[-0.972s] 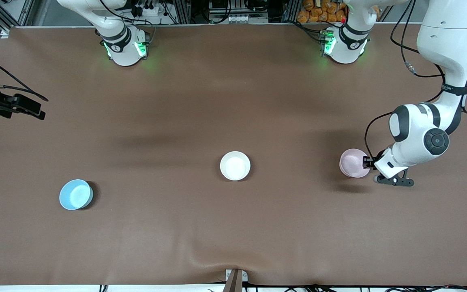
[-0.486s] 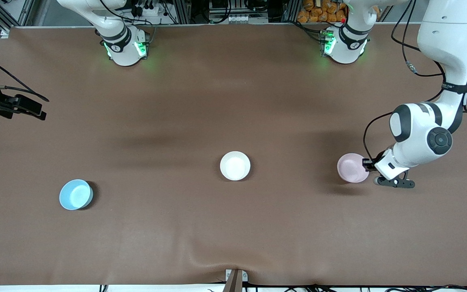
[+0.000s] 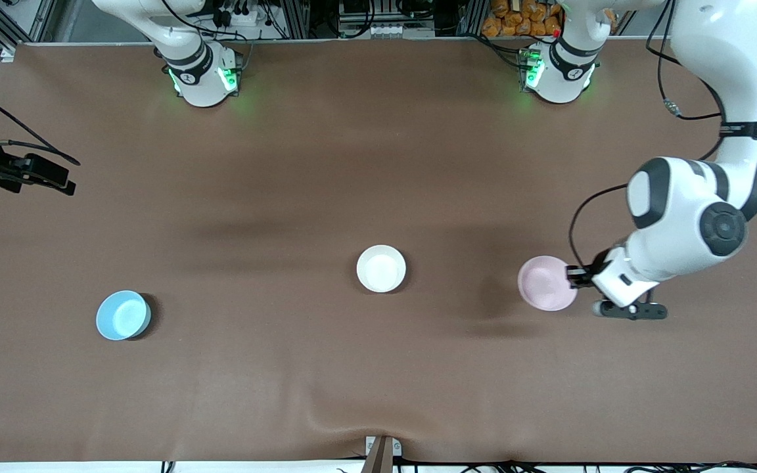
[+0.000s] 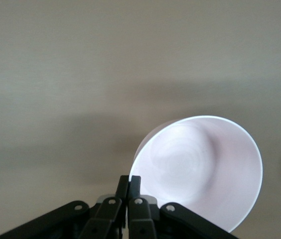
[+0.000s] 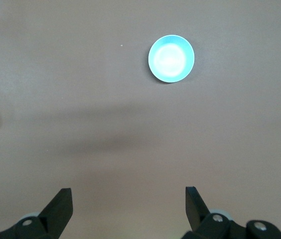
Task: Stack pink and blue bowls on white bowl
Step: 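Carry the pink bowl with the left gripper over the white bowl, then lower the pink bowl into the white bowl while the right gripper reaches the blue bowl, then grasp the blue bowl rim with the right gripper while the left gripper withdraws, then carry the blue bowl with the right gripper over the pink bowl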
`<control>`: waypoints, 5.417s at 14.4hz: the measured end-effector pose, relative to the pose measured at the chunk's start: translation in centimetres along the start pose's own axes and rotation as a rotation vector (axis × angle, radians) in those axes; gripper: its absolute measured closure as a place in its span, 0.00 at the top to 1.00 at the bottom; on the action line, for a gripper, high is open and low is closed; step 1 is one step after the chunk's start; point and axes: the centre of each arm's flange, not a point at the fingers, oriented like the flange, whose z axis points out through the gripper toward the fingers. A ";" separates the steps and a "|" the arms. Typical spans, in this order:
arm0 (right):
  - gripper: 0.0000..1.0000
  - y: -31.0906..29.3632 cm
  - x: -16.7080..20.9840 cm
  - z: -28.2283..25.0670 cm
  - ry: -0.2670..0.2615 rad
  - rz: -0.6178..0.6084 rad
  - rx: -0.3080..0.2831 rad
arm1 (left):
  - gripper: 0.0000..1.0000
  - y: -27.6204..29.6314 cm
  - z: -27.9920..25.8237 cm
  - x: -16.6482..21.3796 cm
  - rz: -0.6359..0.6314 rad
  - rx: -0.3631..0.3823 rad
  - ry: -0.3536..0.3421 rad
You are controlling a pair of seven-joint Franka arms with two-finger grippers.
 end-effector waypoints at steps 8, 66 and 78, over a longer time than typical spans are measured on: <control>1.00 0.3 0.0 -0.1 0.002 0.005 -0.001 | 0.02 18.6 3.4 -3.5 -0.089 -0.038 -0.027; 0.06 15.1 16.7 37.9 0.127 -0.167 -0.023 | 1.00 -7.8 -20.7 -1.7 0.088 0.112 -0.018; 0.04 -6.7 13.7 22.5 0.015 0.072 0.073 | 1.00 -10.8 -28.2 -12.1 0.019 0.115 -0.062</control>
